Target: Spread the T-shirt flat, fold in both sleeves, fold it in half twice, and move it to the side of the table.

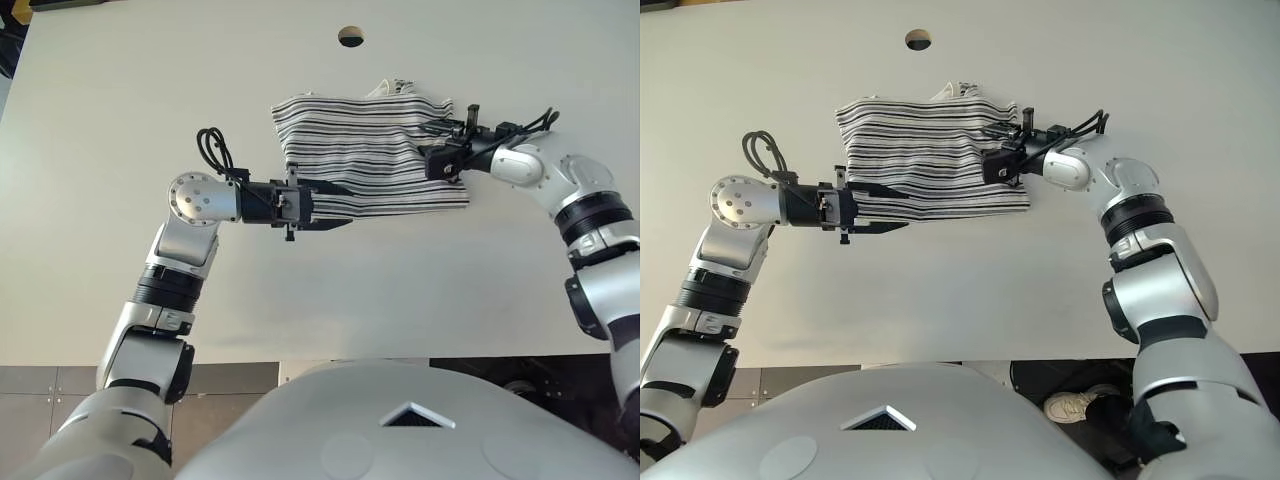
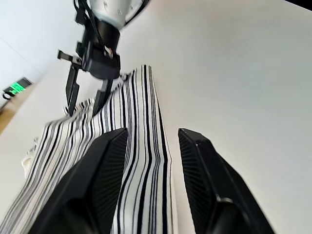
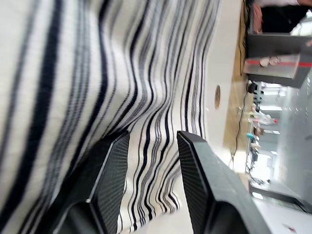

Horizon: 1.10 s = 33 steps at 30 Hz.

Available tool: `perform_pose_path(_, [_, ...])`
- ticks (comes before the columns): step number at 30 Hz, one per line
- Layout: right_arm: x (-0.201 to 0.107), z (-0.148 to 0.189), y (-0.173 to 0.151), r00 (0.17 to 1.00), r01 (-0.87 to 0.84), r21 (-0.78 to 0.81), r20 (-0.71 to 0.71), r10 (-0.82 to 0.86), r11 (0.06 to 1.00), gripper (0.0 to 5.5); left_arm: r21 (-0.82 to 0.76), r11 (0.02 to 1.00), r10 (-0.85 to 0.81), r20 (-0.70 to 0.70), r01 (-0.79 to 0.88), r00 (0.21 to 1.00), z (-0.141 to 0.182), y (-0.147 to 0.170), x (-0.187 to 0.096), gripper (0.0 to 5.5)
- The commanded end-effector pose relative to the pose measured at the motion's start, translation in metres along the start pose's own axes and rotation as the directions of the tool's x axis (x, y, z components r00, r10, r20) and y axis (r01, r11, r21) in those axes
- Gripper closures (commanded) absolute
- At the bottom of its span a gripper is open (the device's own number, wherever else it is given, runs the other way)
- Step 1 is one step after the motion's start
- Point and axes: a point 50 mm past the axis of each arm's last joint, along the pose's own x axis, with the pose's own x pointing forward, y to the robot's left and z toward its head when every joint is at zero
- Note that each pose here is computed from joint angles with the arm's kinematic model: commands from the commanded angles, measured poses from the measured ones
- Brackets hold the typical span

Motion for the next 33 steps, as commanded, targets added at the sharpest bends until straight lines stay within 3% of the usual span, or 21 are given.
perform_pose_path(1, [-0.012,0.014,0.029,0.98,-0.179,0.007,0.09,0.178,0.984,3.7,-0.035,0.998,-0.06,-0.246,0.053,0.967,-0.026,-0.006,-0.016,3.57])
perform_pose_path(4, [-0.02,0.033,0.031,0.959,-0.22,0.044,0.19,0.208,0.975,3.7,0.029,1.0,0.006,-0.464,0.008,0.886,-0.053,0.001,-0.025,3.57])
perform_pose_path(8, [-0.032,0.069,0.04,0.887,-0.321,0.085,0.375,0.268,0.943,3.7,0.139,0.99,0.114,-0.602,-0.037,0.79,-0.071,0.016,-0.037,3.57])
perform_pose_path(13, [-0.029,0.109,0.036,0.814,-0.299,0.141,0.554,0.174,0.944,3.7,0.278,0.957,0.242,-0.588,-0.088,0.772,-0.071,0.032,-0.04,3.57])
perform_pose_path(17, [-0.034,0.097,0.009,0.828,-0.162,0.318,0.558,-0.047,0.934,3.7,0.367,0.905,0.39,-0.516,-0.214,0.763,-0.065,0.049,-0.044,3.57])
perform_pose_path(22, [-0.061,0.063,-0.01,0.83,-0.045,0.523,0.494,-0.26,0.851,3.7,0.444,0.786,0.614,-0.478,-0.431,0.628,-0.07,0.064,-0.076,3.57])
perform_pose_path(24, [-0.074,0.048,-0.014,0.835,-0.024,0.573,0.462,-0.299,0.819,3.7,0.444,0.746,0.664,-0.436,-0.497,0.607,-0.068,0.061,-0.09,3.57])
perform_pose_path(25, [-0.08,0.042,-0.015,0.838,-0.017,0.584,0.45,-0.307,0.811,3.7,0.432,0.739,0.671,-0.408,-0.517,0.619,-0.065,0.058,-0.093,3.57])
perform_pose_path(27, [-0.092,0.024,-0.005,0.88,-0.049,0.588,0.408,-0.244,0.807,3.49,0.36,0.776,0.621,-0.294,-0.518,0.726,-0.053,0.04,-0.091,3.26])
perform_pose_path(30, [-0.105,0.002,0.023,0.95,-0.106,0.535,0.303,-0.073,0.838,3.06,0.32,0.878,0.42,-0.16,-0.355,0.893,-0.029,-0.001,-0.077,2.88])
perform_pose_path(33, [-0.111,-0.012,0.04,0.977,-0.162,0.455,0.197,0.078,0.876,2.56,0.3,0.938,0.225,-0.139,-0.175,0.965,-0.016,-0.037,-0.062,2.43])
